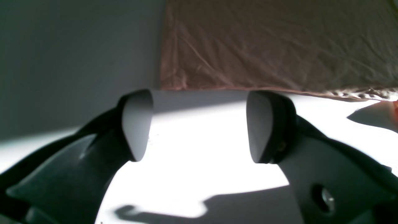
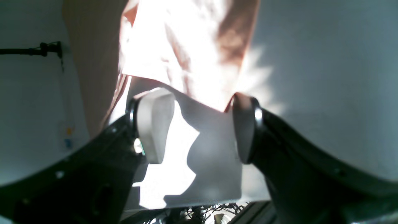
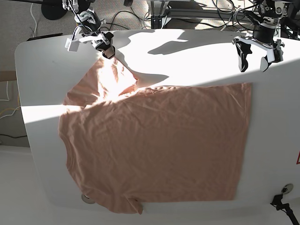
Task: Fold the T-shirt properly
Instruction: 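Lower both grippers onto the shirt's shoulder corners beside the collar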
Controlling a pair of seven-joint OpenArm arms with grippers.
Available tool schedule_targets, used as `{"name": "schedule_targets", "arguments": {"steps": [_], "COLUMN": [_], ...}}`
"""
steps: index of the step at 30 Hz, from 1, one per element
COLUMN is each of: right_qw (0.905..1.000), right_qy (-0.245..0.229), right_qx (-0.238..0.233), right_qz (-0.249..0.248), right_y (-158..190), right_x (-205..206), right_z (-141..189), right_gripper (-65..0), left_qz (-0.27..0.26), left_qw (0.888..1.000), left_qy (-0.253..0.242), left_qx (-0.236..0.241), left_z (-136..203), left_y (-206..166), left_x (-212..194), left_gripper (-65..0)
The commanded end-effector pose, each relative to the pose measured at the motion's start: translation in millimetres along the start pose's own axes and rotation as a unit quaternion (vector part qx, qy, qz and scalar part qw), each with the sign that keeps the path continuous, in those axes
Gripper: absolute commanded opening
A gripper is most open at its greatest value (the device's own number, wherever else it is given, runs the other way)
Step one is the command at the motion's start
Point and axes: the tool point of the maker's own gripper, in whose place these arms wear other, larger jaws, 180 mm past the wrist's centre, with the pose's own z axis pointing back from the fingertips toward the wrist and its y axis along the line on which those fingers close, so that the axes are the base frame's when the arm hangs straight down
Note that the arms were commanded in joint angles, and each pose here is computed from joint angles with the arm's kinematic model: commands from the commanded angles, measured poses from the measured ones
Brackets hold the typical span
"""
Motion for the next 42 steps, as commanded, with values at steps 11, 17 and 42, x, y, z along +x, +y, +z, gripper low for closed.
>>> {"name": "schedule_targets", "arguments": {"steps": [11,17,42], "right_qw": [0.9998,0.9998,0.9996], "right_qy": [0.020,0.020,0.023], "right_qx": [-0.004,-0.005,-0.004], "right_qz": [0.000,0.000,0.018], "right_y": [-0.9,0.1,-1.9], "right_x": [3.8,5.7,11.5], "right_z": [-21.8,-23.8,-22.4], "right_gripper": [-37.6,-65.0,-65.0], "left_qz": [-0.006,-0.006,0.041], "left_qw": [1.000,1.000,0.991], "left_qy": [-0.023,-0.027,0.127], "left_qx": [-0.005,-0.006,0.002], "left_z": [-4.9,-6.7,-96.7], "left_y": [-1.3,-1.8,29.9], "left_x": [16.4,19.0,-25.2], "left_gripper": [-21.1,-21.1,-5.8]}}
